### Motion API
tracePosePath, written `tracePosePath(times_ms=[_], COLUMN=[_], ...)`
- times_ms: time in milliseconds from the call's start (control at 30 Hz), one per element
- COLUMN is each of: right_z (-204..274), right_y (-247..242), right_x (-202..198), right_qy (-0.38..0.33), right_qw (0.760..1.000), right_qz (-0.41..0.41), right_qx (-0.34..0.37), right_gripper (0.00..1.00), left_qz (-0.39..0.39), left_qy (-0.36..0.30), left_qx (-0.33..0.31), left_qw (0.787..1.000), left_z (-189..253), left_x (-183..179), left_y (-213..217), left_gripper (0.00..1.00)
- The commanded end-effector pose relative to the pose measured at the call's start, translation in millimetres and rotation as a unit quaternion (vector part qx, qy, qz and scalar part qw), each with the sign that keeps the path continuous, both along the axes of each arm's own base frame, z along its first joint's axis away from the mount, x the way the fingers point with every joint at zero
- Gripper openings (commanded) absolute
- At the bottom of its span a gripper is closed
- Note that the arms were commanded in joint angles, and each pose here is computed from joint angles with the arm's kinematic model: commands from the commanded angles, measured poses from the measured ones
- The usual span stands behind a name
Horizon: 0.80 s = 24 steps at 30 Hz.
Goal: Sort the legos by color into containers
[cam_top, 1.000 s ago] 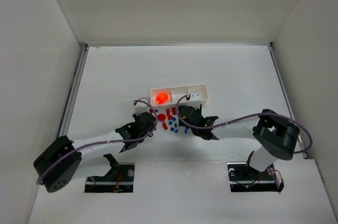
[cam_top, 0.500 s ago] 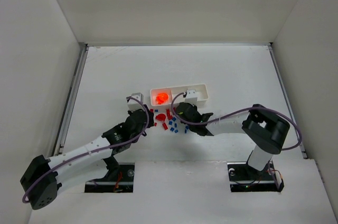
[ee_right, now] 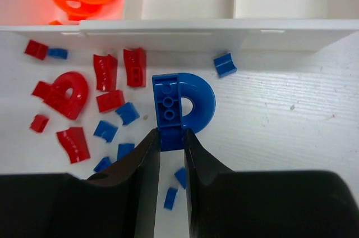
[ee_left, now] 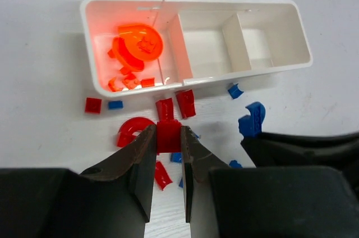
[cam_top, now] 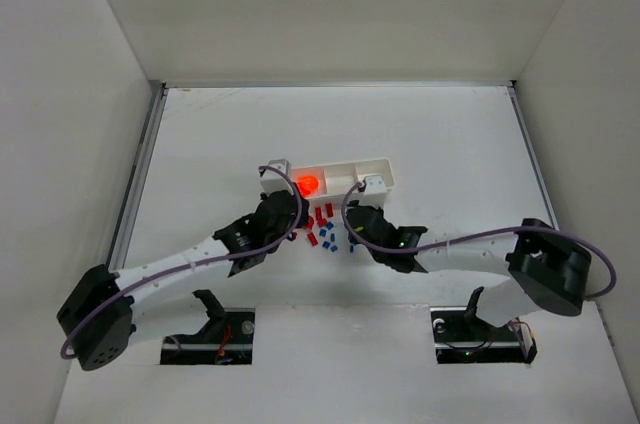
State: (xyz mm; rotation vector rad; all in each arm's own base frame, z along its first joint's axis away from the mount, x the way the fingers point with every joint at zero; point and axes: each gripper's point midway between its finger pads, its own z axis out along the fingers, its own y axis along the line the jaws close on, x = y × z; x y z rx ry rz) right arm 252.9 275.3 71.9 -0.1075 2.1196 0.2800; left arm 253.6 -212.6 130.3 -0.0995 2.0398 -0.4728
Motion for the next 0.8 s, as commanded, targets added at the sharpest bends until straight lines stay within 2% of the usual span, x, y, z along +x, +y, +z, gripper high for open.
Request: tracePosePath(times_ms=[0,167,367,767], right_z=[19,51,85,81], right_y=[-13,-32,-42,-49], right_x=[-6,-6,21,80], right_qy=[-0.012,-0.033,-0.052,-0.047], right_qw=[0.999,0.998,0.995,0.994], right_qz=[-0.021,-0.032,-0.027,-0.050], right_qx=[0.022,0.048,0.085,0.083], right_gripper=[0.23,0.23,0.23,0.23], left_qz=[-0.021,-0.029,-0.032,-0.040], left_qy=[-0.030,-0.036,-0.046,-0.039], left_qx=[-0.043,-0.045,-0.053,-0.046], left_qw=[0.998,0.998,0.997,0.997], left_z=[32,36,44,32], left_x=[20,39,41,49], left_y=[-33,-58,-65,-82], left_gripper=[0.16,0.16,0.16,0.17])
